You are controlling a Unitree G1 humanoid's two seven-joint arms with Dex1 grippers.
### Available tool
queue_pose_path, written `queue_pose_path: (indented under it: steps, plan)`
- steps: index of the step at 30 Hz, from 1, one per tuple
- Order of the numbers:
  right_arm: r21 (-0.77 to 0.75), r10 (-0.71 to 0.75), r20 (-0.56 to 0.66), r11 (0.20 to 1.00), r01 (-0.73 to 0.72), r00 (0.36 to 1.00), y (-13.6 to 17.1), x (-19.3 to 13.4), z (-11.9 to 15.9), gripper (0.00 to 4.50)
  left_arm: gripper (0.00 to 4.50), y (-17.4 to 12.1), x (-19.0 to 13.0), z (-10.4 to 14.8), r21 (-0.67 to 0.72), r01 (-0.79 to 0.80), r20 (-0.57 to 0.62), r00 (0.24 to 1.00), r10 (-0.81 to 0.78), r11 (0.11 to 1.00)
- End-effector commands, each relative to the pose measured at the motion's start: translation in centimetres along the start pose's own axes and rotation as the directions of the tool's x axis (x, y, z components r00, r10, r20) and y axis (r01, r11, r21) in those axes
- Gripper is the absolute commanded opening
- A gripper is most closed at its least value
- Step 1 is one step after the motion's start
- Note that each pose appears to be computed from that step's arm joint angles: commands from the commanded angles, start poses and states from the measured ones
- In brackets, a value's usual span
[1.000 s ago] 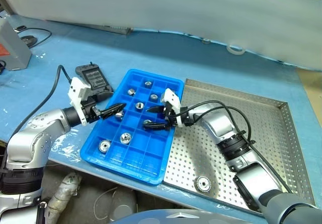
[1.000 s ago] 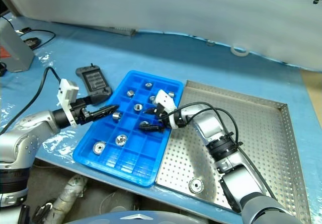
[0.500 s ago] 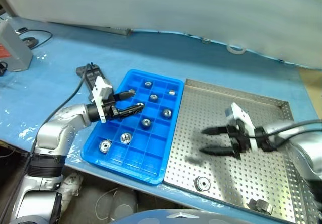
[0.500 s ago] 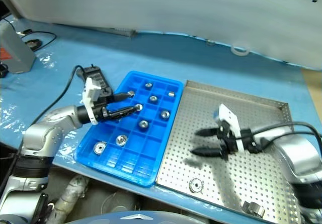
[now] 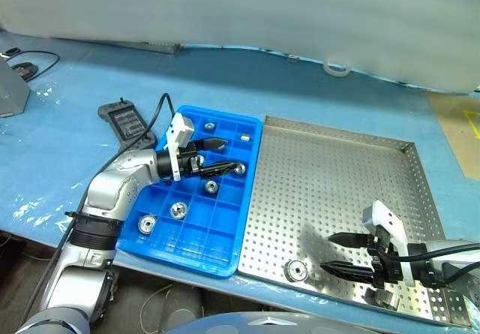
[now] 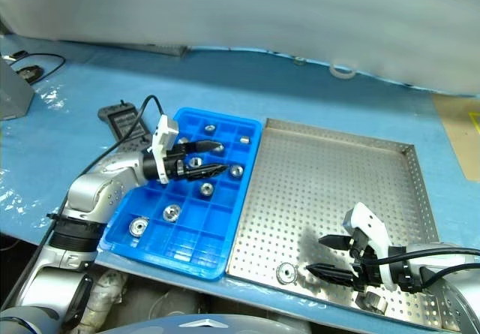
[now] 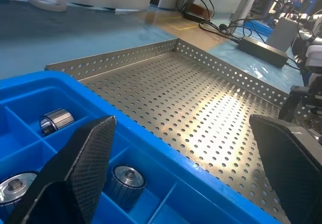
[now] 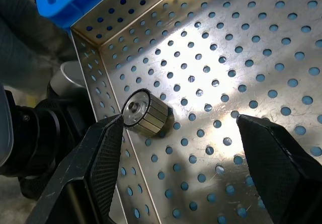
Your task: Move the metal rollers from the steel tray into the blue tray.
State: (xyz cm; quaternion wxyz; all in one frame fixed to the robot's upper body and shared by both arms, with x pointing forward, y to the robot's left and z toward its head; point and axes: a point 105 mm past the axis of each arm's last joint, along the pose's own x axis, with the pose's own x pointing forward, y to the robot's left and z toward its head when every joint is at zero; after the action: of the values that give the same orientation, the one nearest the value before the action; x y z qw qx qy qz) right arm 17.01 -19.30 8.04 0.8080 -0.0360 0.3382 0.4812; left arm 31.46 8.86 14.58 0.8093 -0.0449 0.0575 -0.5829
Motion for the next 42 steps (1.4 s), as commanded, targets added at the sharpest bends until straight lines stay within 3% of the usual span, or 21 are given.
queue_pose_path:
  steps: [1,4,10,16,21,28,42]
  plan:
    - [-0.037,-0.016,0.048,0.999,0.018,0.999,-0.9,0.3,0.9,3.73,4.50,-0.3,-0.2,0.9,0.028,0.001,0.021,1.000,-0.002,1.000]
    - [-0.052,-0.067,0.109,0.996,0.073,0.992,-2.3,1.1,2.2,3.73,4.50,-0.3,-0.5,1.0,0.029,-0.020,0.025,1.000,0.019,0.999]
    - [-0.087,-0.016,0.159,0.996,0.030,0.987,-2.1,2.7,4.8,3.73,4.50,0.0,-0.9,1.2,0.034,-0.077,0.047,0.996,0.075,0.996]
    - [-0.145,0.046,0.135,0.989,-0.026,0.990,-2.3,1.2,6.5,3.73,4.50,0.9,-1.7,1.8,0.053,-0.127,0.080,0.989,0.122,0.991]
    - [-0.128,0.111,0.056,0.986,-0.103,0.992,-1.5,-0.1,5.3,3.73,4.50,0.8,-1.4,1.5,0.044,-0.133,0.100,0.987,0.128,0.990]
    - [-0.173,0.099,-0.078,0.979,-0.111,0.992,-1.5,1.3,1.4,3.73,4.50,0.7,-1.1,1.4,0.051,-0.113,0.094,0.990,0.108,0.992]
    - [-0.221,0.128,-0.167,0.961,-0.163,0.978,-1.9,3.6,-4.4,3.73,4.50,1.1,-1.6,1.3,0.058,-0.114,0.080,0.991,0.109,0.992]
